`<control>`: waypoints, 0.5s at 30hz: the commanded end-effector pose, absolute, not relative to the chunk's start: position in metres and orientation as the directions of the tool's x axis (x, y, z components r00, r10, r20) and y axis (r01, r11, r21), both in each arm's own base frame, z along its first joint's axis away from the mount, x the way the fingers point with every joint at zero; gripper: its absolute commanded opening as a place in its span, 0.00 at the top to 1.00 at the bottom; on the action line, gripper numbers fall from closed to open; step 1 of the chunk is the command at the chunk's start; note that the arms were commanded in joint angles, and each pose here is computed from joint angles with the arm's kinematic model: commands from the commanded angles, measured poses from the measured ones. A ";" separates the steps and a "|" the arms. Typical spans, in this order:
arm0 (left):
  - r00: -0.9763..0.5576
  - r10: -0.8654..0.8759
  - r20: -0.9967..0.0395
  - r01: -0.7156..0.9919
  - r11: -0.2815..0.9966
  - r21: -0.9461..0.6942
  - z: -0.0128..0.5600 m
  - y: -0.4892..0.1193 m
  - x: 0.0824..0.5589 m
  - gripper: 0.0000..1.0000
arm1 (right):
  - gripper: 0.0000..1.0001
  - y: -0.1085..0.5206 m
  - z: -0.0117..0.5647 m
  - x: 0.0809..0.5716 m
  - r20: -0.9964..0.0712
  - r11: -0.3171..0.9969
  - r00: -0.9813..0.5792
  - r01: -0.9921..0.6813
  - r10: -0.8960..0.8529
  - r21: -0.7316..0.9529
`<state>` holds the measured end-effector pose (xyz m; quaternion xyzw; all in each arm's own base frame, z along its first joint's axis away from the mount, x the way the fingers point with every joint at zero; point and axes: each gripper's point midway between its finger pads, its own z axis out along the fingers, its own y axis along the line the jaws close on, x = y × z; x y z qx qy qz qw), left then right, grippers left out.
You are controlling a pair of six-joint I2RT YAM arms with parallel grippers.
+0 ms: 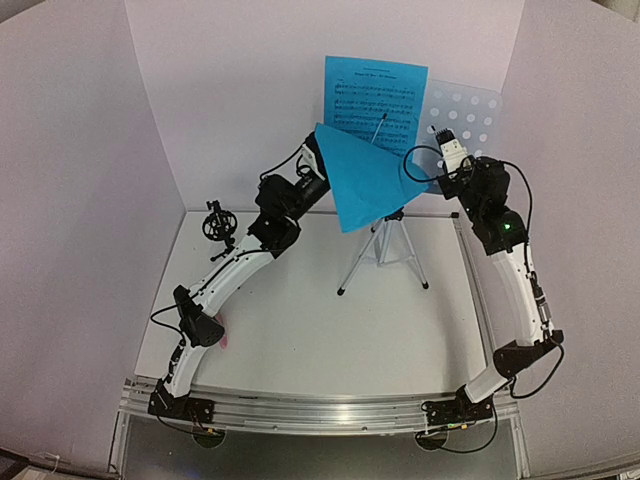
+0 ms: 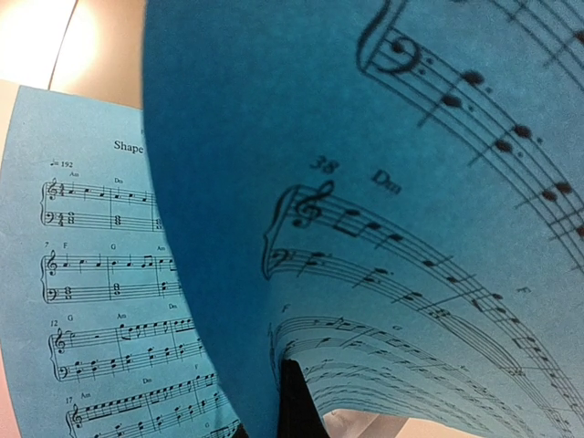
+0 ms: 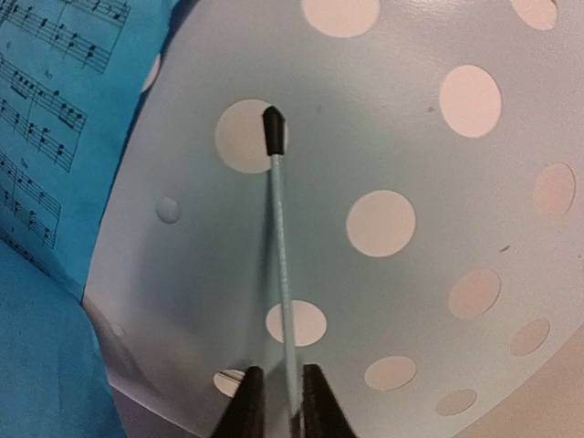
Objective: Set up the instrument practice props
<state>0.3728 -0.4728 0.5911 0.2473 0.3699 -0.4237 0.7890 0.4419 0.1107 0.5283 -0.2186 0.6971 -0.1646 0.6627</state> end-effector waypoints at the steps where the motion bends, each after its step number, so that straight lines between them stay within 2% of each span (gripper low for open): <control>1: 0.420 -0.558 -0.716 0.851 0.516 0.097 0.640 -0.442 0.342 1.00 | 0.94 0.110 0.544 0.432 -0.865 0.862 0.007 -0.080 -0.501 -0.500; 4: 0.422 -0.564 -0.710 0.852 0.515 0.098 0.640 -0.443 0.342 1.00 | 1.00 0.110 0.545 0.430 -0.878 0.874 0.011 -0.081 -0.479 -0.479; 9: 0.422 -0.598 -0.681 0.854 0.515 0.077 0.641 -0.441 0.343 1.00 | 1.00 0.113 0.549 0.426 -0.902 0.897 0.033 -0.096 -0.431 -0.432; 15: 0.435 -0.616 -0.657 0.842 0.537 0.054 0.643 -0.439 0.344 1.00 | 1.00 0.114 0.572 0.406 -0.932 0.933 0.155 -0.098 -0.328 -0.345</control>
